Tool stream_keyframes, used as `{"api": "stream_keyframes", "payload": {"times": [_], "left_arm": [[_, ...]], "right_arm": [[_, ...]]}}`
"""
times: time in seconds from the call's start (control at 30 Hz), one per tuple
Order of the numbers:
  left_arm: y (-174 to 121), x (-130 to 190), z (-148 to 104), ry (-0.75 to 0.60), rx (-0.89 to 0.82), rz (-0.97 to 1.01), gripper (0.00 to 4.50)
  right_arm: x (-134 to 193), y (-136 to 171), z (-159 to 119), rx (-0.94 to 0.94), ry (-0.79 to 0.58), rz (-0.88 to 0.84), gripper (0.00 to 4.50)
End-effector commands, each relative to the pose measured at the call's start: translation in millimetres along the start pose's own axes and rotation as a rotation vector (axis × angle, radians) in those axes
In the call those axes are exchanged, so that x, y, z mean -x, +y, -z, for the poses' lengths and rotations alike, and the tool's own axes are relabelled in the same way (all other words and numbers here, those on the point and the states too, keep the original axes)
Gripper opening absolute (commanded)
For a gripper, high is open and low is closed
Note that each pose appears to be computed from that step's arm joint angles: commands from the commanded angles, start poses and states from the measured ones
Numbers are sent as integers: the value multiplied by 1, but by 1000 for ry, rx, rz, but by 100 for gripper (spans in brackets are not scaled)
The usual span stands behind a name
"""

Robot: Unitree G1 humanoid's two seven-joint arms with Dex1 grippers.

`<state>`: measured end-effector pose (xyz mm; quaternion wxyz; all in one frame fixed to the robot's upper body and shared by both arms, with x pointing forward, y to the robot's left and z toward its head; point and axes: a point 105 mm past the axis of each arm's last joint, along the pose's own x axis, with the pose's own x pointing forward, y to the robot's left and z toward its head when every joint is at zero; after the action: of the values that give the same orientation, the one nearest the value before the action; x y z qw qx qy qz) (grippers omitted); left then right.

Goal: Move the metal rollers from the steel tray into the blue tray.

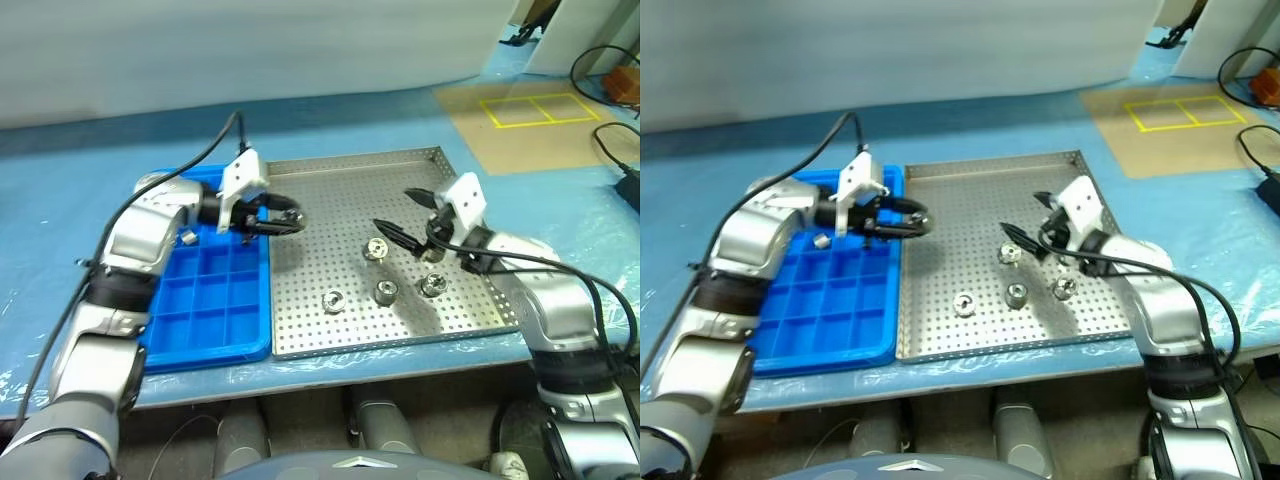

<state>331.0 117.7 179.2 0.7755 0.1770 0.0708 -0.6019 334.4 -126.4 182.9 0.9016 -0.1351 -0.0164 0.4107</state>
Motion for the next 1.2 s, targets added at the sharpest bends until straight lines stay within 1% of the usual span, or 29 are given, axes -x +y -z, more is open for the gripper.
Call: {"api": "stream_keyframes", "payload": {"times": [0.03,0.17,0.23,0.37,0.43,0.6,0.83,0.93,1.1,1.2], "left_arm": [[-1,31,-16,-31,-18,-98,172],[-6,53,-9,-25,39,-208,172],[-9,58,-6,-16,53,-243,172],[-23,78,8,-4,116,-395,172],[-29,85,16,3,151,-455,172],[-37,100,48,24,255,-627,172],[-40,108,65,7,313,-764,172],[-27,113,72,-10,315,-857,172],[-7,103,67,-69,291,-911,172],[1,101,71,-66,298,-945,172]], "right_arm": [[-21,21,-30,28,-81,-204,450],[-41,41,-39,55,-93,-380,450],[-47,44,-38,60,-92,-410,450],[-69,56,-34,54,-99,-482,450],[-76,59,-31,43,-101,-500,450],[-95,70,-13,80,-74,-529,450],[-100,79,-14,74,-87,-570,450],[-105,84,-16,69,-102,-575,450],[-105,84,-16,68,-103,-561,450],[-103,82,-12,68,-88,-545,450]]}}
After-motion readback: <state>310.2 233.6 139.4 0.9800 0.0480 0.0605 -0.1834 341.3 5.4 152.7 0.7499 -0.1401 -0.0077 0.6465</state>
